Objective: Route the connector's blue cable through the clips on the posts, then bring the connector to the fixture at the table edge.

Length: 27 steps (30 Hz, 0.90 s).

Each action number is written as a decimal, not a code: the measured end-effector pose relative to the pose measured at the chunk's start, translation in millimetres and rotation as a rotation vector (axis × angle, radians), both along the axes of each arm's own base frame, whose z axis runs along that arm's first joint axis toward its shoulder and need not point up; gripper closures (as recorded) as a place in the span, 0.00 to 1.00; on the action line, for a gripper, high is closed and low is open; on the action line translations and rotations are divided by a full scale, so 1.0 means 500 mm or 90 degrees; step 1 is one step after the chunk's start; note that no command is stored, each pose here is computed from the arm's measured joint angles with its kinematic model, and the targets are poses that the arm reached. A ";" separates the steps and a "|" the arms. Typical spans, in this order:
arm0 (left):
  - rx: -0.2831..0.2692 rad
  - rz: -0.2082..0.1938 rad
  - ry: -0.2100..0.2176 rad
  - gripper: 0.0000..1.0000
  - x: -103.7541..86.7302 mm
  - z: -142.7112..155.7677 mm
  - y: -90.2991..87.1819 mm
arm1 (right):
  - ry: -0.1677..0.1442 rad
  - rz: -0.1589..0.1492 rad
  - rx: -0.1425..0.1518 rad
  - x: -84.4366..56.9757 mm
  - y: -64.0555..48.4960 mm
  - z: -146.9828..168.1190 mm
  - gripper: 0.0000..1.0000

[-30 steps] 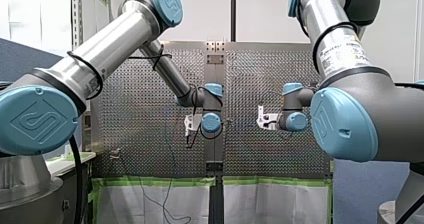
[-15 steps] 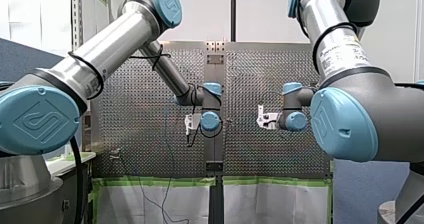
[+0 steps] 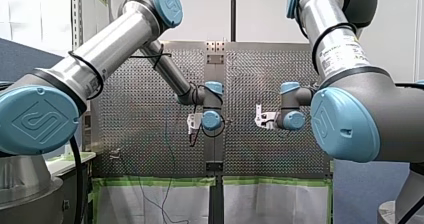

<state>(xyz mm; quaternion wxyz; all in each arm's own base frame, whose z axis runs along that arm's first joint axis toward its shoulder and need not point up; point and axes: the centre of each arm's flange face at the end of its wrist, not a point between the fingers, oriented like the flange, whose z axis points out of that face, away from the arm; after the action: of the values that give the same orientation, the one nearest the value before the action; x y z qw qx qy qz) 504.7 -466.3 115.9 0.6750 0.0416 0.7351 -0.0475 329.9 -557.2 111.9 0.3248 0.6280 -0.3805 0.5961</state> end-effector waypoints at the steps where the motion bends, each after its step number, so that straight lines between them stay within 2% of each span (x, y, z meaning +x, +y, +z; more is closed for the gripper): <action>1: -0.001 0.000 0.000 1.00 0.001 0.000 0.001 | 0.000 0.000 0.000 0.000 0.000 0.000 1.00; 9: -0.001 0.003 0.003 1.00 0.010 -0.007 0.006 | -0.002 -0.007 0.000 -0.005 -0.007 0.000 1.00; 16: -0.001 0.004 0.018 1.00 0.021 -0.041 -0.008 | 0.001 -0.014 0.004 -0.003 -0.014 -0.010 1.00; 21: -0.009 0.008 0.014 1.00 0.044 -0.029 -0.014 | 0.013 -0.016 0.016 0.002 -0.021 -0.031 1.00; 27: -0.013 0.016 0.010 1.00 0.069 -0.011 -0.009 | 0.013 -0.017 0.014 0.007 -0.037 -0.024 1.00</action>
<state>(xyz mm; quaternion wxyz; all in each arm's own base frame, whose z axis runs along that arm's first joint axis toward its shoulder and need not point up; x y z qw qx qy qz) 539.3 -470.5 110.4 0.6703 0.0254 0.7402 -0.0467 333.5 -575.5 100.1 0.3301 0.6322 -0.3921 0.5811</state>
